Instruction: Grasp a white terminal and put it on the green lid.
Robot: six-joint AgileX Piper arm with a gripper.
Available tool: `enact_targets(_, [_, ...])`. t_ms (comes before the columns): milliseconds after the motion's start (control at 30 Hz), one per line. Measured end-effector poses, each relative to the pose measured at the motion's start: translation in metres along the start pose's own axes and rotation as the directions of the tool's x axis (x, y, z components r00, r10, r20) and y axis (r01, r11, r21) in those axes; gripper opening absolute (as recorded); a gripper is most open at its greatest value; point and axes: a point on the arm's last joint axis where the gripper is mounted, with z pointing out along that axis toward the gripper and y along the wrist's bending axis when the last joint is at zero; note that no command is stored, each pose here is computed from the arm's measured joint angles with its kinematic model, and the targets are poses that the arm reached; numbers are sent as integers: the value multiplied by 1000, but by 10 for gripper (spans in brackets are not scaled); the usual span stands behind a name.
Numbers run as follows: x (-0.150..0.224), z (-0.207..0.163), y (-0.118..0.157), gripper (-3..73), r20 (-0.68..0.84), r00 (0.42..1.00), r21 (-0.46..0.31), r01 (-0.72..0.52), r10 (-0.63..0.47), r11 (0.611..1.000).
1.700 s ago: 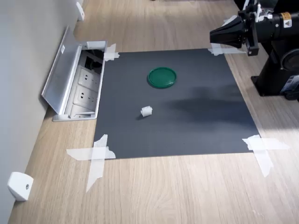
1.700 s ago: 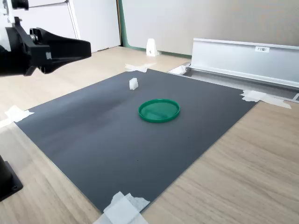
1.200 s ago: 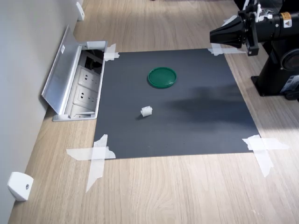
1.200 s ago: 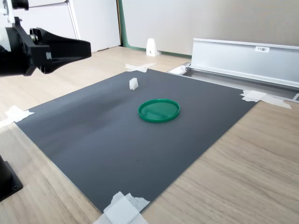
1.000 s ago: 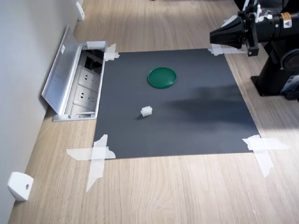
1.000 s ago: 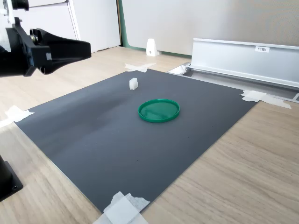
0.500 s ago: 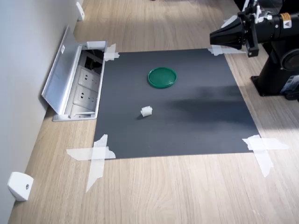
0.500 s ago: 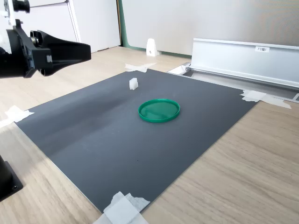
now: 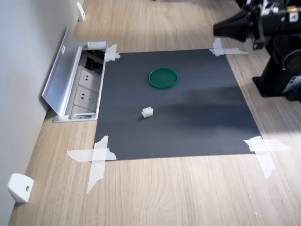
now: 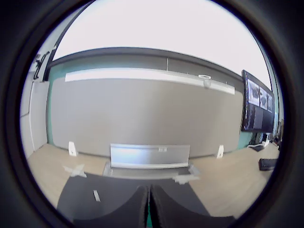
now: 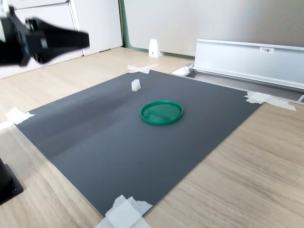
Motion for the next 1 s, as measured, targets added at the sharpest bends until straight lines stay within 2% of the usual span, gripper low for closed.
enact_targets(200, [-30, 11, 0, -9, -113, 992, -29, 53, -56, 998])
enact_targets(367, [-54, 26, 1, -9, -330, 937, -104, 87, -117, 991])
enact_targets(567, [-66, 54, 2, -9, -594, 790, -182, 51, -151, 982])
enact_targets(733, [-66, 85, 1, -9, -728, 663, -212, 22, -173, 977])
enact_targets(867, [-61, 121, -3, -9, -794, 575, -211, 43, -197, 977])
enact_targets(1000, [-53, 158, -9, -9, -845, 505, -169, 60, -175, 984])
